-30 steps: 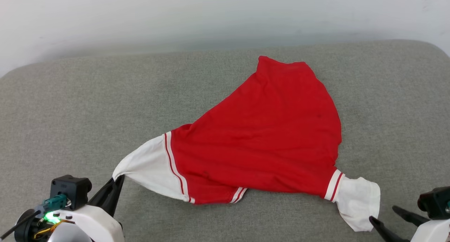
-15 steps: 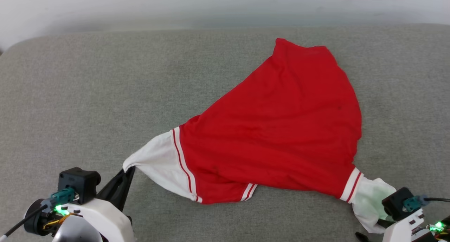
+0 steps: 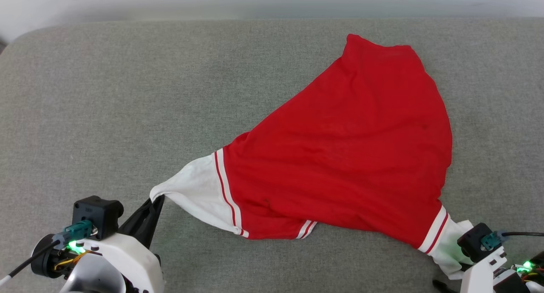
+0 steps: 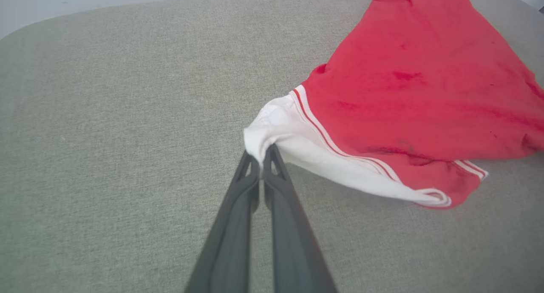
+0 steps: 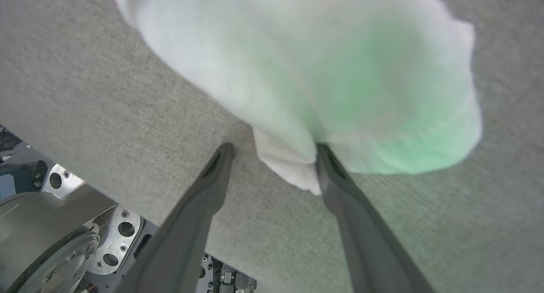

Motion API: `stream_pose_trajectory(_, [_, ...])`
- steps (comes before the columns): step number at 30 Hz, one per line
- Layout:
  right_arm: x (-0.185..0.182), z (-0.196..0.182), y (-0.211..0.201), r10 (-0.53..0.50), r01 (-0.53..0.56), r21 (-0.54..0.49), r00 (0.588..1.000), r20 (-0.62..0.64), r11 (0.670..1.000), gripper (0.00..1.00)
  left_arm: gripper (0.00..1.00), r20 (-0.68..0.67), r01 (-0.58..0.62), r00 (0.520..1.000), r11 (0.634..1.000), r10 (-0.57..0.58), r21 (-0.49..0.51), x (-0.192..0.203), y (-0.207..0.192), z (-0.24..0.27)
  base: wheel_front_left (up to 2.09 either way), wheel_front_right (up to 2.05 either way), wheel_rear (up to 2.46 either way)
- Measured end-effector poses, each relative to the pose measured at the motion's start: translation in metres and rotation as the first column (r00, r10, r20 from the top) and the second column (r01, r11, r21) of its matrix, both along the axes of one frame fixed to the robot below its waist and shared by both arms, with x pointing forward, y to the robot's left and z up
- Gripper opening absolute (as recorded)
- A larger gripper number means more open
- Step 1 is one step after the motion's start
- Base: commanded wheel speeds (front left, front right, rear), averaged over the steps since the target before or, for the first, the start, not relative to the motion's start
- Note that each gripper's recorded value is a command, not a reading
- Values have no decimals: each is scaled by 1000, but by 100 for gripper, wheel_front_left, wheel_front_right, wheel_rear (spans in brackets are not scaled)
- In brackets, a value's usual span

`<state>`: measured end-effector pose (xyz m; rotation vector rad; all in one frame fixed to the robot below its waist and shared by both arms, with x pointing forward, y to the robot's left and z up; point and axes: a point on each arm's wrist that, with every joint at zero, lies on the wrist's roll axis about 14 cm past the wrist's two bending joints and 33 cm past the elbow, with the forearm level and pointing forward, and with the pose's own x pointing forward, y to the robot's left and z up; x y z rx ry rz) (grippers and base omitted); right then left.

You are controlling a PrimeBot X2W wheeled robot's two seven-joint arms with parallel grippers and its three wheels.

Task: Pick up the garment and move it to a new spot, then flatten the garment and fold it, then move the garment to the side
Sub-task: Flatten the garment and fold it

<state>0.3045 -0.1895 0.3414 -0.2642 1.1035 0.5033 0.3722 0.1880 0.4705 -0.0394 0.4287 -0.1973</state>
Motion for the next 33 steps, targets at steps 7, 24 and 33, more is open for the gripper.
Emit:
stream_pose_trajectory(7, [6,0,-5,8,-8,-19,1000,27,1000,0,0,8,16,1000,1000,-16,-3,3,-4,3,0,0,0])
stream_pose_trajectory(24, [57,143,-30,-97,53,110,885,456,993,0,0,200,35,979,999,-34,0,6,0,71,0,0,0])
stream_pose_trajectory(33, [68,263,-40,-154,25,191,698,699,981,0,0,425,44,903,998,-63,53,9,12,158,0,0,0])
